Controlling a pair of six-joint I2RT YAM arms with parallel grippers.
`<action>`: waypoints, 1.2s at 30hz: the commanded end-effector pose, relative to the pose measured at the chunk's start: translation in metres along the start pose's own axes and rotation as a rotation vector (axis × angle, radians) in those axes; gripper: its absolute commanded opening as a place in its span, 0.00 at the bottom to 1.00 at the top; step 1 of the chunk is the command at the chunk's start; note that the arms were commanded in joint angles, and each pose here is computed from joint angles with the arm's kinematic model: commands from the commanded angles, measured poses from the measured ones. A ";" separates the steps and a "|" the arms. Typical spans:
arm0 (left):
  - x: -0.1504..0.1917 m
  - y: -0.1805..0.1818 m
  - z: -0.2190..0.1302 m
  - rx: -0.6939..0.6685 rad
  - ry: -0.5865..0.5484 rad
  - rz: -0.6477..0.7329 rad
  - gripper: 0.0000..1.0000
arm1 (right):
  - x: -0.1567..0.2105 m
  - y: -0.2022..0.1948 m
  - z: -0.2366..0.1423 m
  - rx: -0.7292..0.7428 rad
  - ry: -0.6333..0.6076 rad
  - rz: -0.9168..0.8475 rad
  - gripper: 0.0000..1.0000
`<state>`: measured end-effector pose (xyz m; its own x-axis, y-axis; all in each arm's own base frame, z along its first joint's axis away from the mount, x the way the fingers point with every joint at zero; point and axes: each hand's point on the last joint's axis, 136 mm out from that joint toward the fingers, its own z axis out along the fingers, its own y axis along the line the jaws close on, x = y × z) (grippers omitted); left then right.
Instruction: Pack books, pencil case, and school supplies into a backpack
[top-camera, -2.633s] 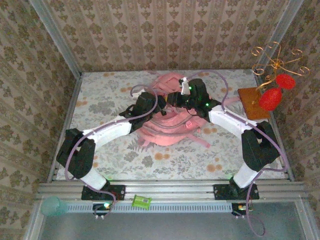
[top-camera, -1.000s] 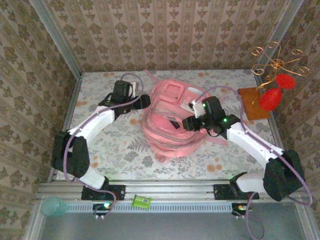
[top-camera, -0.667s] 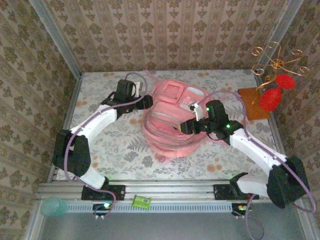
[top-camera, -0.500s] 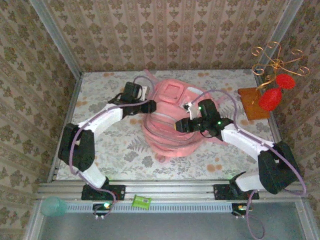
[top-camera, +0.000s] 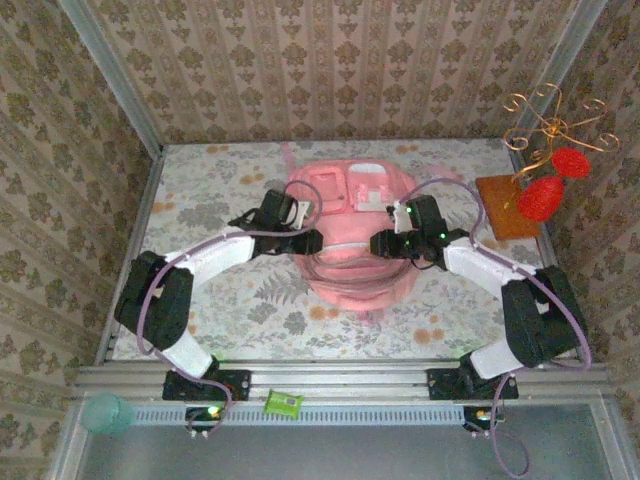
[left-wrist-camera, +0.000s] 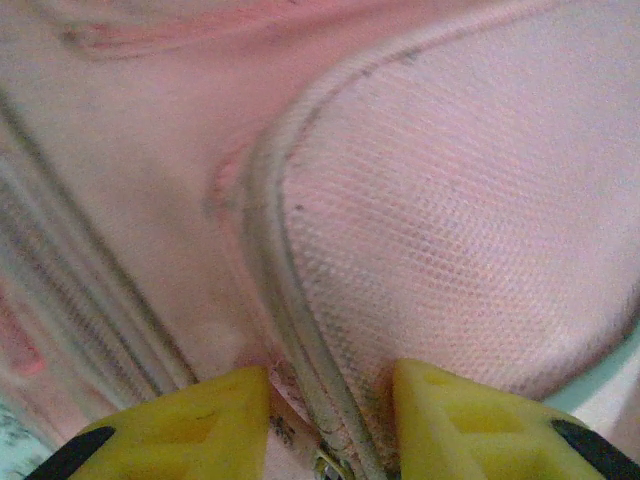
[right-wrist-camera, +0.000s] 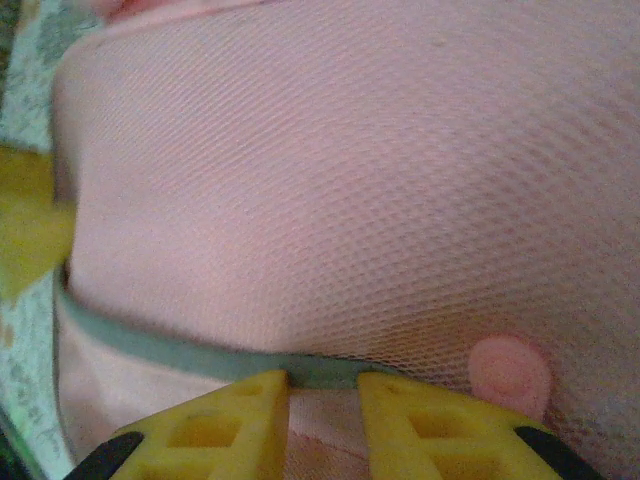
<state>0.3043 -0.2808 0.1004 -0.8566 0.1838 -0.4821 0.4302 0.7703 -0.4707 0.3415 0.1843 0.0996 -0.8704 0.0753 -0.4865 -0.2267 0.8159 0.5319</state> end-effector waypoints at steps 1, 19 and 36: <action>0.065 -0.005 0.005 -0.009 0.171 -0.065 0.37 | -0.015 -0.019 0.009 0.091 0.010 -0.056 0.28; 0.016 -0.042 -0.068 0.048 -0.029 0.124 0.57 | -0.053 0.031 -0.062 0.122 -0.192 -0.214 0.37; -0.040 -0.023 -0.020 0.040 -0.048 0.077 0.54 | 0.054 0.127 0.015 -0.066 -0.235 -0.097 0.38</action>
<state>0.3147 -0.2870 0.1351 -0.8310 0.2037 -0.5177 0.4736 0.7472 -0.4662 0.2462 0.2928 0.1116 -0.7699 -0.0062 -0.6381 -0.4073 0.7745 0.4840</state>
